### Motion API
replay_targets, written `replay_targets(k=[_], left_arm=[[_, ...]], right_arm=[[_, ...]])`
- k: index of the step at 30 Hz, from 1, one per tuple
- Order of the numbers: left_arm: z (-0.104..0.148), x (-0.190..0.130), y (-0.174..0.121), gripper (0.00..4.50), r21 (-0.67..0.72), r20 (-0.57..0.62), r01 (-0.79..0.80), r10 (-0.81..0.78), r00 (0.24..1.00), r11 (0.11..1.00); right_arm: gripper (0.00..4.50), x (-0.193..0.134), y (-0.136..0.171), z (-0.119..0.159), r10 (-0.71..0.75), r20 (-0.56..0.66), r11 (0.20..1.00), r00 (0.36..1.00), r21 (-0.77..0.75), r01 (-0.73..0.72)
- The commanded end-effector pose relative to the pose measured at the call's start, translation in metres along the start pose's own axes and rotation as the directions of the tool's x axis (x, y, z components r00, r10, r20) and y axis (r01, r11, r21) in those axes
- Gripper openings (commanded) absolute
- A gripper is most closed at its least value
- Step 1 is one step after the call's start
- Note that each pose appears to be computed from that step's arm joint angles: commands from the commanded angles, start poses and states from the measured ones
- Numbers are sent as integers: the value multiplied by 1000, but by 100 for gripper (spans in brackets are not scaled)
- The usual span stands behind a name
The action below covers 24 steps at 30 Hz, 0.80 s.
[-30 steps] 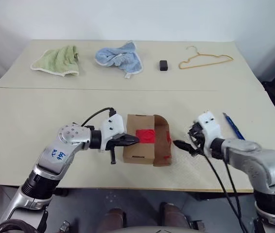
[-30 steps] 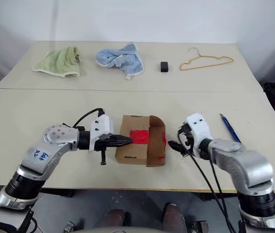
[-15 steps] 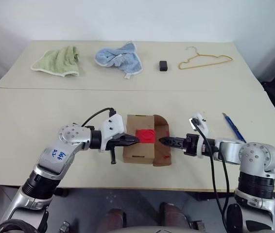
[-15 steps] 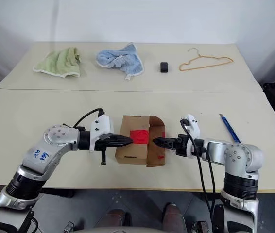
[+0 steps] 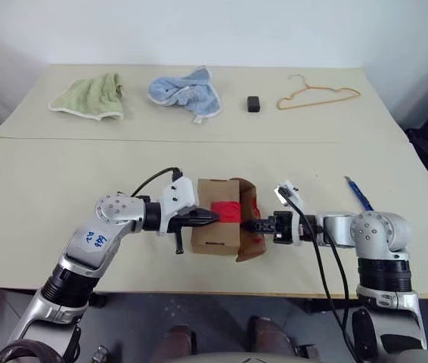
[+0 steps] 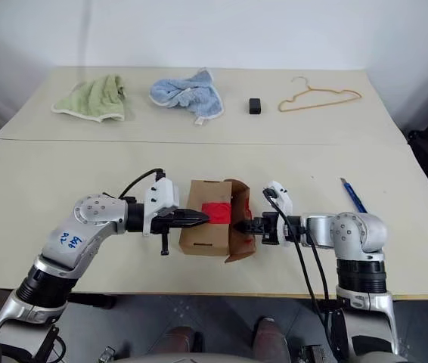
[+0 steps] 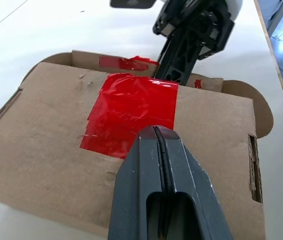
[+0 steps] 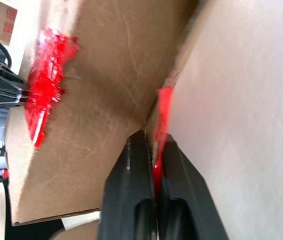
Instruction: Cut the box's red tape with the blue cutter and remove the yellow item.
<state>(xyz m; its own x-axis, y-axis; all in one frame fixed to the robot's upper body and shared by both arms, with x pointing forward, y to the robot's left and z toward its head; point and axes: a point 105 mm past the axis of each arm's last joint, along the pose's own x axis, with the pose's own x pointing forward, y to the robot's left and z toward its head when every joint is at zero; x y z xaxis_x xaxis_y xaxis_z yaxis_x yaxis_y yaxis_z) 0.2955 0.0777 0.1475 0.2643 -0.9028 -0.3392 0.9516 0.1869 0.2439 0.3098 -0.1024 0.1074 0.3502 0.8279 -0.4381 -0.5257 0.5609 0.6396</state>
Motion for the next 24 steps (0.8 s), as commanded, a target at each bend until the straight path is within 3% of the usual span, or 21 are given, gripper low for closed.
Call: replay_targets(k=[1, 5, 15, 18, 24], left_arm=[[-11, 3, -6, 0, -21, -31, 49, -50, 998, 999], [-10, 1, -3, 0, -10, -23, 59, -59, 998, 998], [-10, 3, -3, 0, -14, 0, 65, -65, 998, 998], [-10, 3, -4, 0, -15, 1, 63, -63, 998, 998], [-13, 2, 4, 0, -17, -15, 11, -11, 1000, 1000]], right_arm=[[14, -1, -13, -6, -29, -42, 999, 999, 22, 30], [14, -2, -25, -7, -89, -86, 996, 992, -2, 89], [14, -9, -33, 38, -94, 9, 995, 996, -15, 94], [78, -11, -32, 34, -89, -28, 996, 996, -28, 88], [279, -19, -39, 29, -95, -50, 991, 994, -96, 90]])
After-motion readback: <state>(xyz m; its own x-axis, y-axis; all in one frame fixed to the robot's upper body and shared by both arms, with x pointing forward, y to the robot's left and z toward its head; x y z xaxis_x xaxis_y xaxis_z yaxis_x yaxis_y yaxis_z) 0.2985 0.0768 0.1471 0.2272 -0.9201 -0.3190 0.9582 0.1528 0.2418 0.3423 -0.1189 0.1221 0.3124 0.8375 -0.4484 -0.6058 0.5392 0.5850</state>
